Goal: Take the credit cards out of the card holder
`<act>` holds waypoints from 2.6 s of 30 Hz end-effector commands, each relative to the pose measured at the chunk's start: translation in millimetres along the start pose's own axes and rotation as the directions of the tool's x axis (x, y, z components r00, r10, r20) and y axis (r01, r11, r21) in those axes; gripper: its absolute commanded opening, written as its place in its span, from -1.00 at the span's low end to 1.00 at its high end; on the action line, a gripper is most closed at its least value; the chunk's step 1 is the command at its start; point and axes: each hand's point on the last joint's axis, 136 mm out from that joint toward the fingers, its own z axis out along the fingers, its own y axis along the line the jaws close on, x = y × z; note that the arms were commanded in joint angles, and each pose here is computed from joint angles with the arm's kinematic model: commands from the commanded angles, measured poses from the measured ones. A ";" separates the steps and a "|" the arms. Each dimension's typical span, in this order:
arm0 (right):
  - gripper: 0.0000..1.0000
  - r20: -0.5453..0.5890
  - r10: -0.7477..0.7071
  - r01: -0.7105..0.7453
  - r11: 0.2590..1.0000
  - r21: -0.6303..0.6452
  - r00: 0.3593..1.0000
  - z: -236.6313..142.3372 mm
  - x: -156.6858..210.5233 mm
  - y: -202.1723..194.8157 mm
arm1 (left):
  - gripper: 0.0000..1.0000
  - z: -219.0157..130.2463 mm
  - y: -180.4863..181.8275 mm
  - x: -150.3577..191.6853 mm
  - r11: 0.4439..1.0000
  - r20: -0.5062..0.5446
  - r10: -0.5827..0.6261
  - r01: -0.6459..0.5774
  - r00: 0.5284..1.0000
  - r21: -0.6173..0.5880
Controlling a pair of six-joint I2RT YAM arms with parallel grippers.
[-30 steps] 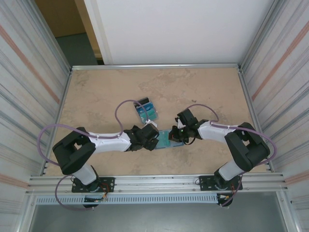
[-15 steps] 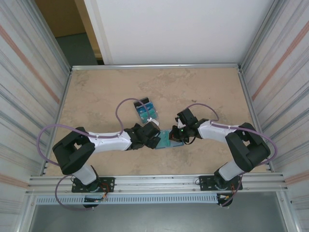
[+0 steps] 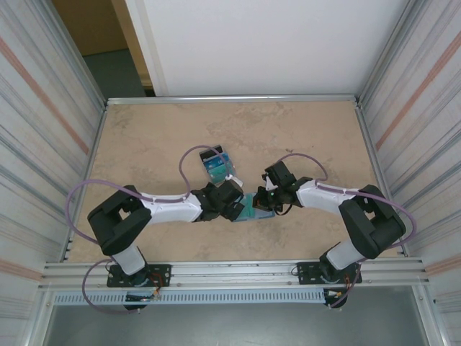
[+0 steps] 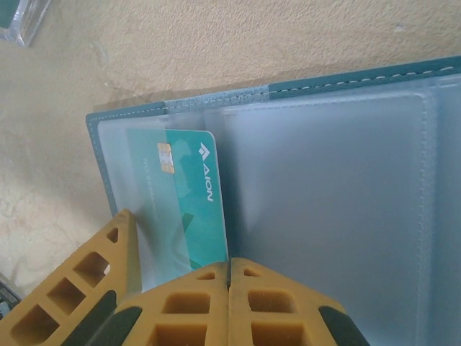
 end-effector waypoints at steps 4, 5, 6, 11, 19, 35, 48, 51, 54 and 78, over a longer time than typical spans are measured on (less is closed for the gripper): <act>-0.88 0.026 0.001 0.002 0.993 -0.115 1.000 -9.9 -9.0 15.6 | 0.97 3.4 -2.6 6.2 0.999 -0.032 0.033 -0.033 0.999 -0.001; -0.84 0.025 0.013 -0.010 0.989 -0.146 1.000 -10.2 -9.1 17.1 | 0.98 3.2 -2.5 7.7 0.999 -0.036 0.036 -0.037 0.999 -0.003; -0.80 0.021 0.022 -0.018 0.985 -0.174 1.000 -10.2 -8.8 18.1 | 0.97 3.5 -2.3 8.9 0.999 -0.040 0.035 -0.035 0.999 -0.003; -0.67 0.011 0.032 -0.028 0.963 -0.268 0.999 -11.3 -7.6 25.3 | 0.97 4.0 -1.4 14.1 0.999 -0.055 0.037 -0.037 0.998 -0.006; -0.66 0.007 0.027 -0.025 0.971 -0.238 1.000 -8.6 -6.5 18.8 | 0.97 3.8 -1.1 18.0 0.999 -0.066 0.031 -0.031 0.997 -0.005; -0.53 0.016 -0.027 0.028 0.994 -0.110 1.000 -4.4 -5.8 3.6 | 0.97 4.2 -1.6 16.8 0.999 -0.065 0.031 -0.032 0.997 -0.005; -0.53 -0.007 -0.024 0.024 0.997 -0.077 1.000 6.7 -2.2 -5.6 | 0.97 6.3 -0.8 20.5 0.999 -0.073 0.033 -0.034 0.997 -0.009; -0.53 -0.011 -0.025 0.024 0.996 -0.091 1.000 7.4 -0.4 -4.3 | 0.97 7.4 -0.9 22.2 0.999 -0.076 0.035 -0.036 0.996 -0.011; -0.53 -0.018 -0.025 0.023 0.990 -0.142 1.000 6.7 1.2 3.6 | 0.98 8.7 -1.2 24.6 0.999 -0.083 0.039 -0.040 0.996 -0.011; -0.64 -0.031 0.007 -0.017 0.948 -0.317 0.999 10.1 -1.1 16.2 | 0.98 15.3 -2.1 34.7 0.999 -0.111 0.050 -0.052 0.993 -0.015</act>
